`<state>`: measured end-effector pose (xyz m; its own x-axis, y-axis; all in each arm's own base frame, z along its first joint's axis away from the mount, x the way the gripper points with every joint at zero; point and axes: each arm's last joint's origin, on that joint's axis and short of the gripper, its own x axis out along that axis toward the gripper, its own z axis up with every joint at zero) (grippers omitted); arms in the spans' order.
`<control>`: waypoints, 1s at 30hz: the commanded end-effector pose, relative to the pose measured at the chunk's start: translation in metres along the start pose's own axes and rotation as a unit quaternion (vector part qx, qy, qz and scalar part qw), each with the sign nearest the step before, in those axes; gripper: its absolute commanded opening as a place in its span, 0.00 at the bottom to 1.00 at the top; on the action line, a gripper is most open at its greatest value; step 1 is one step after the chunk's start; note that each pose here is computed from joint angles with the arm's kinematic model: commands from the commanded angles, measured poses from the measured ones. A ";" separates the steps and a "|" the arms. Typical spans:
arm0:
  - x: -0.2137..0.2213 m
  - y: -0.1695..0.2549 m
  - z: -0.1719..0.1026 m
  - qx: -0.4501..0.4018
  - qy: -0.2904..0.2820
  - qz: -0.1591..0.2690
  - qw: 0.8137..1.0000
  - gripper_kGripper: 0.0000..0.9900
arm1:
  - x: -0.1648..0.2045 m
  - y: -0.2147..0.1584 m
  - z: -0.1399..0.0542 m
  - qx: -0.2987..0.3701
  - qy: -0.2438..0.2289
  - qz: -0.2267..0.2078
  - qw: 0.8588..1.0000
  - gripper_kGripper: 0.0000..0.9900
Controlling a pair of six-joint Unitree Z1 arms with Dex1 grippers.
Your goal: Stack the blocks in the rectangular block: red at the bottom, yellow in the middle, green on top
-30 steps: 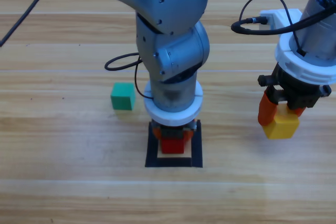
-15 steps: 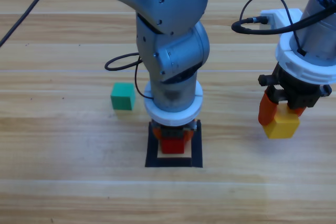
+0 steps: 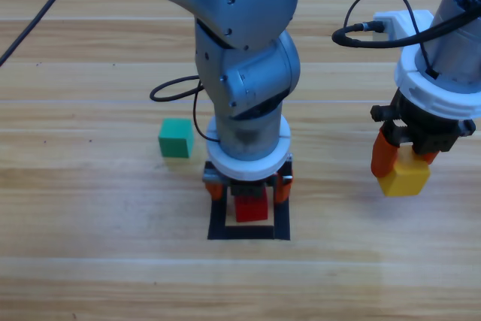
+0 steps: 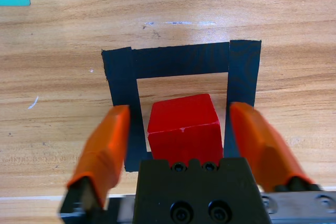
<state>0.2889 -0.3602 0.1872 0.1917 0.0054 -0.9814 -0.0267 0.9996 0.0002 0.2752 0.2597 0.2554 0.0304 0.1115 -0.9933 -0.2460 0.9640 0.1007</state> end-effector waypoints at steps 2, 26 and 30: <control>-0.042 -0.007 0.009 -0.003 -0.043 -0.026 0.999 0.90 | 0.010 -0.007 0.009 0.030 0.008 -0.037 0.999 0.00; -0.203 0.214 -0.007 -0.033 -0.098 -0.040 0.994 0.93 | 0.046 0.129 0.026 -0.017 0.020 -0.048 0.998 0.00; -0.195 0.222 -0.010 -0.029 -0.087 -0.038 0.995 0.93 | 0.050 0.147 0.029 -0.026 0.014 -0.042 0.999 0.00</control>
<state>0.2354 -0.1556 0.3851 0.3884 -0.0720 -0.9187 -0.0380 0.9948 -0.0940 0.2821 0.3797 0.2611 0.0799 0.0793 -0.9936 -0.2494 0.9667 0.0571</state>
